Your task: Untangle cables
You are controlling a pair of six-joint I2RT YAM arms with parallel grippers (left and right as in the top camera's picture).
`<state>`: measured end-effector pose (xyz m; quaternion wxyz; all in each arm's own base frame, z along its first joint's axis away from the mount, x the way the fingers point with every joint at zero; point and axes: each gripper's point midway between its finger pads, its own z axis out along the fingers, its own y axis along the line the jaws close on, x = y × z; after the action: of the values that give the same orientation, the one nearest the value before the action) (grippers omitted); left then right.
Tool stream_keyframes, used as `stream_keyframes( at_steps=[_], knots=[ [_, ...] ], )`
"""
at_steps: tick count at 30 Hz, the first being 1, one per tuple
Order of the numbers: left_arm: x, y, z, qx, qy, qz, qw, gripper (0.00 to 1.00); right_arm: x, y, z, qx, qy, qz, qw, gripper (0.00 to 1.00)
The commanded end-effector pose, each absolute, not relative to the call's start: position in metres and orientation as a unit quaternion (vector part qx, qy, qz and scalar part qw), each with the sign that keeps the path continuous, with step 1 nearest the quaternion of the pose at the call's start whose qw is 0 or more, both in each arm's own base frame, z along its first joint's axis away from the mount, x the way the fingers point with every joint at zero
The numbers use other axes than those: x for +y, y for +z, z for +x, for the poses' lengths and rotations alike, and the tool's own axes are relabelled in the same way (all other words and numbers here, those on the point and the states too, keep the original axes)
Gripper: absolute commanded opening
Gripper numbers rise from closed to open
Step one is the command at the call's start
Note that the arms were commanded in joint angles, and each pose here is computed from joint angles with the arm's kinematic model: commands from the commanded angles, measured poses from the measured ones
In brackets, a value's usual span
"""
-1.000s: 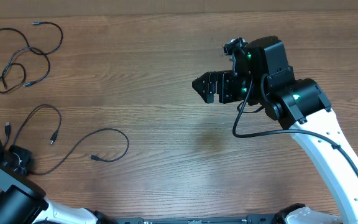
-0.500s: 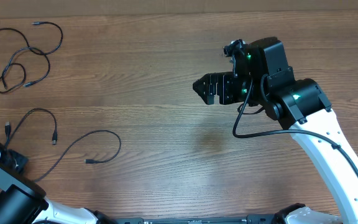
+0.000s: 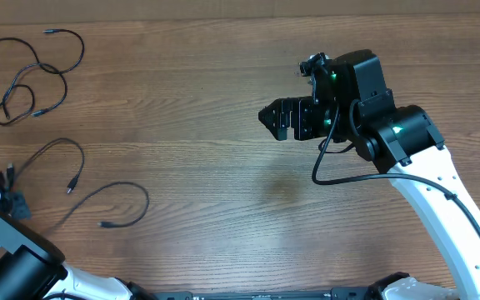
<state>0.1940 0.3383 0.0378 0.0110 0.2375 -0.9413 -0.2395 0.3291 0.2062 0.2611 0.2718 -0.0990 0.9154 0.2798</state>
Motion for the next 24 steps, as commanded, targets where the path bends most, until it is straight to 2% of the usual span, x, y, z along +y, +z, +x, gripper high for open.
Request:
stream_keyframes(
  at_steps=[1, 8, 18, 24],
  knots=[
    [0.367, 0.069, 0.192, -0.927, -0.298, 0.229, 0.016, 0.04, 0.204, 0.262, 0.33, 0.916, 0.276, -0.097, 0.276, 1.0],
    [0.39, 0.097, 0.189, -0.913, -0.321, 0.252, 0.002, 0.04, 0.205, 0.262, 0.33, 0.916, 0.276, -0.097, 0.275, 1.0],
    [0.415, 0.101, 0.146, -0.894, -0.328, 0.306, 0.01, 0.04, 0.205, 0.262, 0.33, 0.916, 0.276, -0.097, 0.275, 1.0],
    [0.423, 0.099, 0.18, -0.927, -0.298, 0.216, -0.066, 0.04, 0.205, 0.261, 0.332, 0.916, 0.276, -0.097, 0.276, 1.0]
  ],
)
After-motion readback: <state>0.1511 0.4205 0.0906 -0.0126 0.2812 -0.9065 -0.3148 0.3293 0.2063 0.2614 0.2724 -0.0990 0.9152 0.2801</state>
